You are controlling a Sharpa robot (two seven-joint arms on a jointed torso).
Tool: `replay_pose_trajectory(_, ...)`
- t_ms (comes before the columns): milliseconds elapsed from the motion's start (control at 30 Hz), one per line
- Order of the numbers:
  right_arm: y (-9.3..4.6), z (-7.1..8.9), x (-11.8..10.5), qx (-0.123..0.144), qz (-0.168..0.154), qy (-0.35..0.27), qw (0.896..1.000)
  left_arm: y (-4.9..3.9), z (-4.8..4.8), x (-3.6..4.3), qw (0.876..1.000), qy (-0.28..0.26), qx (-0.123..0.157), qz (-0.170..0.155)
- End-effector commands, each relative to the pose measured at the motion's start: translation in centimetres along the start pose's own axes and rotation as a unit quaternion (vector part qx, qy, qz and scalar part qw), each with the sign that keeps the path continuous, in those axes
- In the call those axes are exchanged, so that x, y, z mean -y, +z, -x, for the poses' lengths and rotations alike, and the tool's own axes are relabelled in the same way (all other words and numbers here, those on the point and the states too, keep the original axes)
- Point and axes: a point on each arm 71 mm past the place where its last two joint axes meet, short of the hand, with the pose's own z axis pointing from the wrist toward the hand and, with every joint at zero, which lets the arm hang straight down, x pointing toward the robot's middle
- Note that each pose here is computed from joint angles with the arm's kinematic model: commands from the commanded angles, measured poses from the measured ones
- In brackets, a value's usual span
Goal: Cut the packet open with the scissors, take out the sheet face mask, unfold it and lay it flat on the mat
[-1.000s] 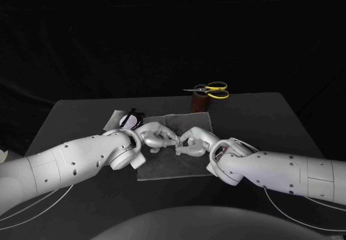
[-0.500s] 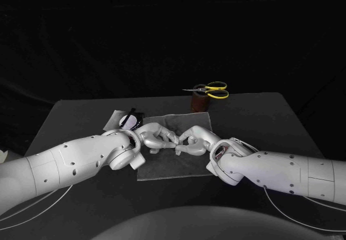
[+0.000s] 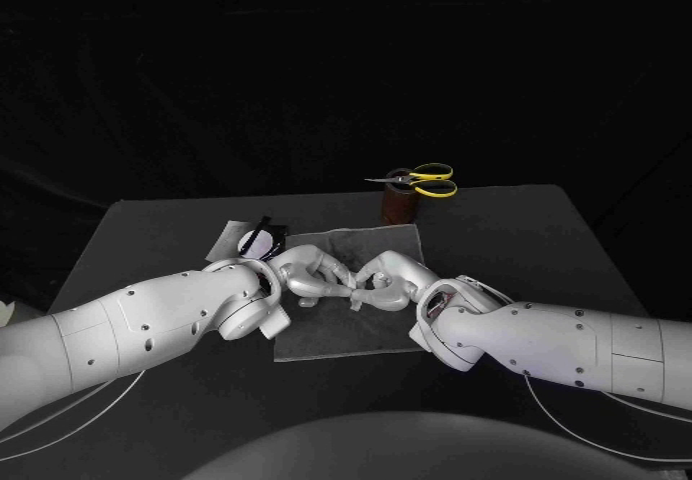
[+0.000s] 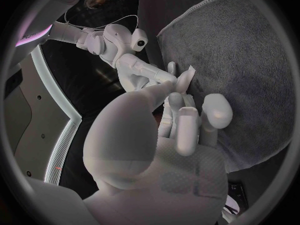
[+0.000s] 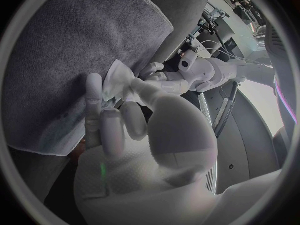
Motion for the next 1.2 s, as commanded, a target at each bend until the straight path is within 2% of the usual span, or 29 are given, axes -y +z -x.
replay_pose_trajectory(33,0.08,0.05,-0.4,0.01,0.011,0.004,1.0,0.14,-0.29,0.32,1.0,0.003,-0.004,-0.009)
replay_pose_trajectory(633,0.04,0.5,-0.66,0.045,0.02,0.029,0.998,0.17,-0.11,0.37,1.0,0.019,0.017,-0.006)
replay_pose_trajectory(1200,-0.03,0.62,-0.3,0.039,0.012,0.031,0.999,0.11,0.3,0.32,0.999,0.025,0.045,-0.002)
